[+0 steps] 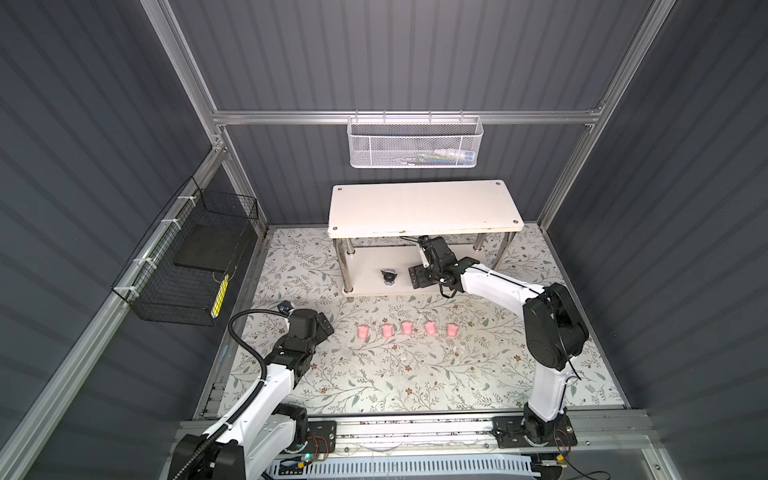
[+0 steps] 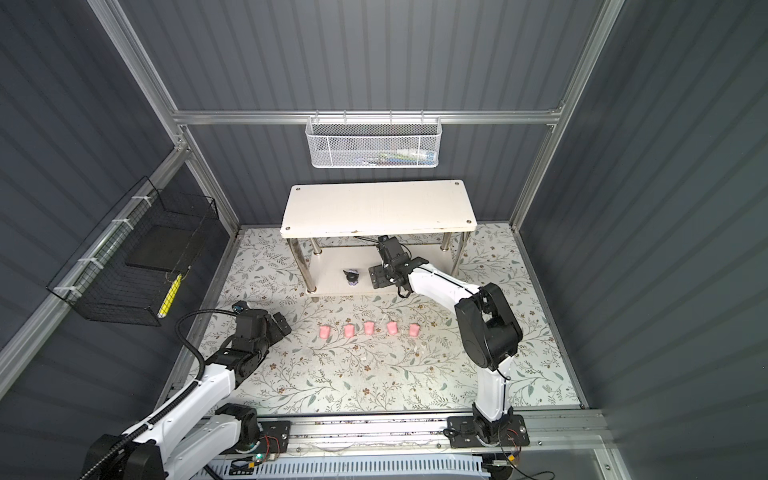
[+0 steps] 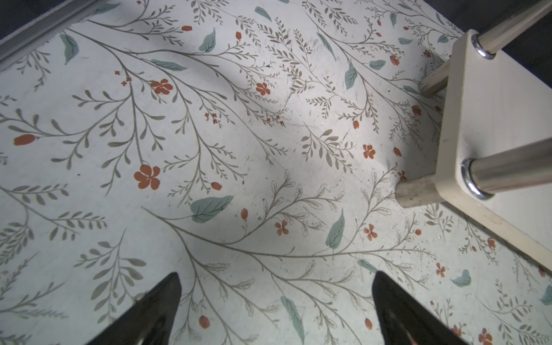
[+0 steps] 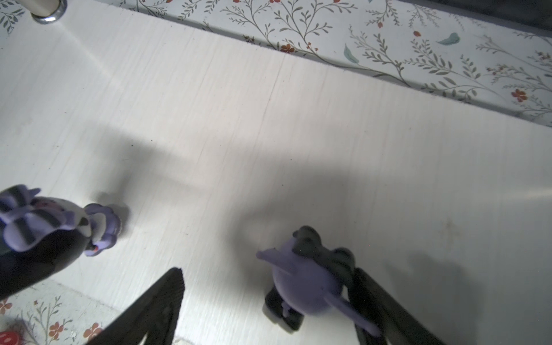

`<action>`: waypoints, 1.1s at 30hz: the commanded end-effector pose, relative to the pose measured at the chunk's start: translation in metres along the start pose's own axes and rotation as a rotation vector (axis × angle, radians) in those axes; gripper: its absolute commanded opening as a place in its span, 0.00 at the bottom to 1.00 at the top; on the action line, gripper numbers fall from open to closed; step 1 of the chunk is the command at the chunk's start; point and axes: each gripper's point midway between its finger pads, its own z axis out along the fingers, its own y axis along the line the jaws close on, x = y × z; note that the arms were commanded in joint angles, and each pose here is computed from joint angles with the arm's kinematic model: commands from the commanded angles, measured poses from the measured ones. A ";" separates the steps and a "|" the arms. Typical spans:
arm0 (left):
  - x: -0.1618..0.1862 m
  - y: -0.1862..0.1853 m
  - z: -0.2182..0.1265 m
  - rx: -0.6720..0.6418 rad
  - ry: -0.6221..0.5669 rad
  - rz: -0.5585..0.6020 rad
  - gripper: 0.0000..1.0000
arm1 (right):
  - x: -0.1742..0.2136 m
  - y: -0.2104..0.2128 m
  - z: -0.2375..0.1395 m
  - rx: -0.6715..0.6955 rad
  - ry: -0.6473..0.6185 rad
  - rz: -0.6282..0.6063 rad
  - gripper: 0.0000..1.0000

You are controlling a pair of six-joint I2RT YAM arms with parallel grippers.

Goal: Place and organize the plastic toys onto the shelf

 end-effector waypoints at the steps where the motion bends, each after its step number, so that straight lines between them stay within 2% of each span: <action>1: 0.001 0.002 0.002 -0.011 -0.001 -0.003 1.00 | -0.007 0.005 0.006 -0.029 -0.014 -0.002 0.88; 17: 0.003 0.003 0.003 -0.013 0.002 -0.005 1.00 | -0.008 0.003 0.002 -0.023 -0.026 -0.003 0.88; 22: 0.003 0.003 0.002 -0.013 0.001 -0.005 1.00 | -0.010 -0.005 -0.006 0.016 -0.045 -0.004 0.88; 33: 0.003 0.002 0.003 -0.008 0.003 -0.010 1.00 | -0.018 -0.004 -0.033 0.001 -0.097 -0.002 0.89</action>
